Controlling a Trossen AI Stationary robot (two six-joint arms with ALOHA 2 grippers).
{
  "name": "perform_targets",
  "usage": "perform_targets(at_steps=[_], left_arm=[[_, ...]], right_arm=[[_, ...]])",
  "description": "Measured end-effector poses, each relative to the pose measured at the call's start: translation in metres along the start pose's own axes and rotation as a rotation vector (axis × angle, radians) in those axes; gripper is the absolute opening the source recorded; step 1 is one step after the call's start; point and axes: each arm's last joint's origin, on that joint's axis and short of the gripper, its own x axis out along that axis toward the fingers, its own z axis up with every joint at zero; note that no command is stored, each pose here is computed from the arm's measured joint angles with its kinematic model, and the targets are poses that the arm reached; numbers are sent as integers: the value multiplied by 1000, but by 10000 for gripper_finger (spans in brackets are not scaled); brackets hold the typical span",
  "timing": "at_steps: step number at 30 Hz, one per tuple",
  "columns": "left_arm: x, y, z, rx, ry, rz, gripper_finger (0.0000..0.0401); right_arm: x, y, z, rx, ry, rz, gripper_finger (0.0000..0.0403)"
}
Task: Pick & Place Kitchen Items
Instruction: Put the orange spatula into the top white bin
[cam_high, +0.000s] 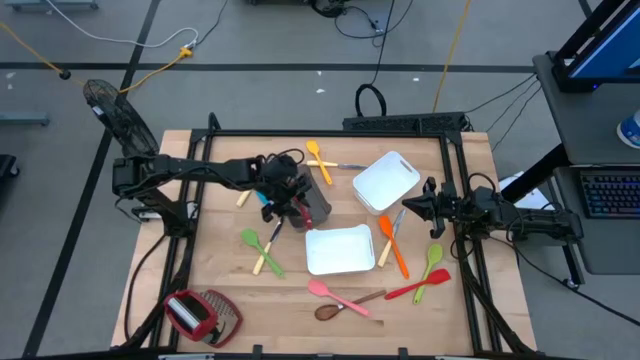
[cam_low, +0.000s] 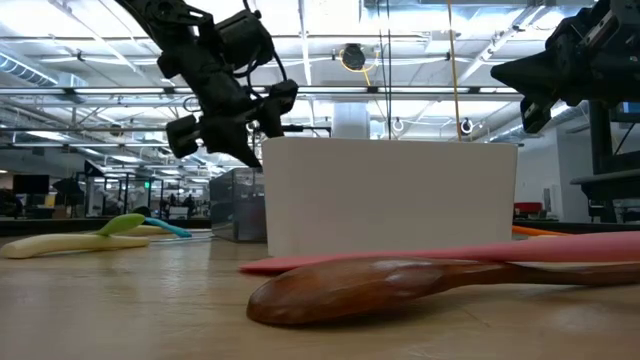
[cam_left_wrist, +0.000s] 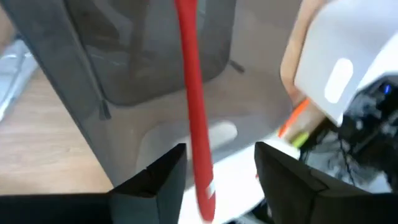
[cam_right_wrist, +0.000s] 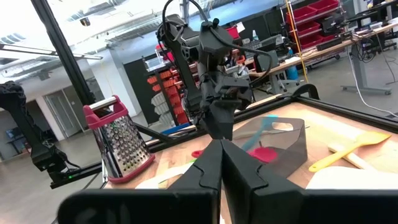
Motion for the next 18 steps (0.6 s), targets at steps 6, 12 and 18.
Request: perform_targets(at_steps=[6,12,18], left_arm=[[-18,-5,-6,52,-52,-80,224],[-49,-13,-16,219,-189,-221,228],[-76,-14,-28,488,-286,-297,228]], right_arm=[[0,0,0,0,0,0,0],[0,0,0,0,-1,0,0],[0,0,0,2,-1,0,0]])
